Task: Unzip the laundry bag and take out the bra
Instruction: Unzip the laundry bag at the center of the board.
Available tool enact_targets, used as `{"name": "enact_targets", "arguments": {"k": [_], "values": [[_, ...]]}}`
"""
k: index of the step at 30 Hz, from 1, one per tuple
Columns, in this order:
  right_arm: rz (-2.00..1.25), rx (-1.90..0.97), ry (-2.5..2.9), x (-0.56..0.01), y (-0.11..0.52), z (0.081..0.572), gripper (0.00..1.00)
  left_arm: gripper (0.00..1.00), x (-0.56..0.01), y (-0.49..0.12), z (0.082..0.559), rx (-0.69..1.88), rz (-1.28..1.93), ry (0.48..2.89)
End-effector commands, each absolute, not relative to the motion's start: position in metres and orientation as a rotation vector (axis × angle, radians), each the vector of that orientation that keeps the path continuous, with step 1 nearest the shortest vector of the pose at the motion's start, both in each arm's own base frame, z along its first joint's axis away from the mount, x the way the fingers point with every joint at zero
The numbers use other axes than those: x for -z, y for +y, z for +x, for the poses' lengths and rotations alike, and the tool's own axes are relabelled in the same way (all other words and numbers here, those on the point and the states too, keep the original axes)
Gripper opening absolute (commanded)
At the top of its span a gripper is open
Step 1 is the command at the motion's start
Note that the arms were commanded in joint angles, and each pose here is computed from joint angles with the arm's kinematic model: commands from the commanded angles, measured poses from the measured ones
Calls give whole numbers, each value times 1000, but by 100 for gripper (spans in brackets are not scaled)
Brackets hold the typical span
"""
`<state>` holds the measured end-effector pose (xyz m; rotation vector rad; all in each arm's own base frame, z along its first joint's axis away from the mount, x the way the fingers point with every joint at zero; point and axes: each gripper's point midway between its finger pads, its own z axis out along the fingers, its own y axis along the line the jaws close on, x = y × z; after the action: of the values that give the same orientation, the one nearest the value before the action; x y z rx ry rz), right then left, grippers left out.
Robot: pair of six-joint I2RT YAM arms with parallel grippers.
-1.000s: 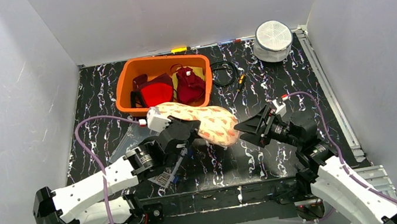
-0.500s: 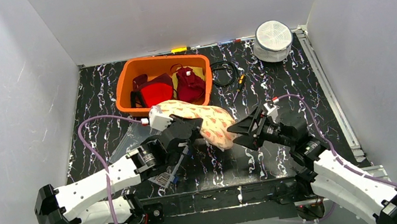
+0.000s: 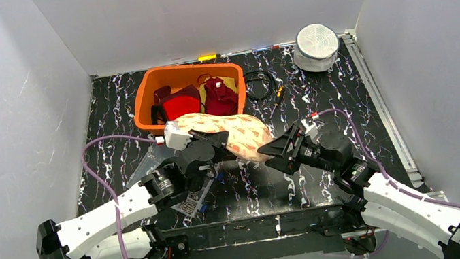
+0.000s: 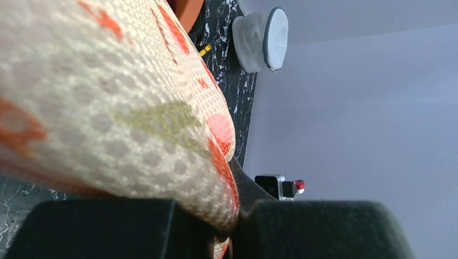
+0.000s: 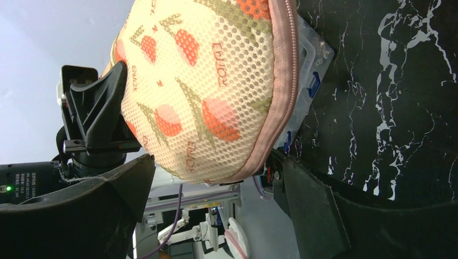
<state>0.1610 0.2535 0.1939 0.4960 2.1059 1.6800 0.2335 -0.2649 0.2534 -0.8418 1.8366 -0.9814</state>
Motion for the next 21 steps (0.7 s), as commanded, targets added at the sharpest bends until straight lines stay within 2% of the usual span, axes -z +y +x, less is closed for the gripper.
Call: {"name": "enact_targets", "arguments": {"k": [1, 5, 8, 19, 21], "values": [[486, -1724, 1944, -235, 257, 173, 95, 0, -295, -251, 241, 1041, -885, 1705], [513, -1732, 1906, -241, 261, 182, 90, 0, -288, -264, 236, 1103, -893, 1748], [521, -1723, 1897, -245, 265, 188, 83, 0, -280, -270, 232, 1147, -899, 1769], [576, -1752, 1838, -253, 263, 191, 38, 0, -265, -258, 224, 1111, -910, 1816], [591, -1762, 1833, -254, 261, 190, 29, 11, -260, -253, 222, 1082, -913, 1831]]}}
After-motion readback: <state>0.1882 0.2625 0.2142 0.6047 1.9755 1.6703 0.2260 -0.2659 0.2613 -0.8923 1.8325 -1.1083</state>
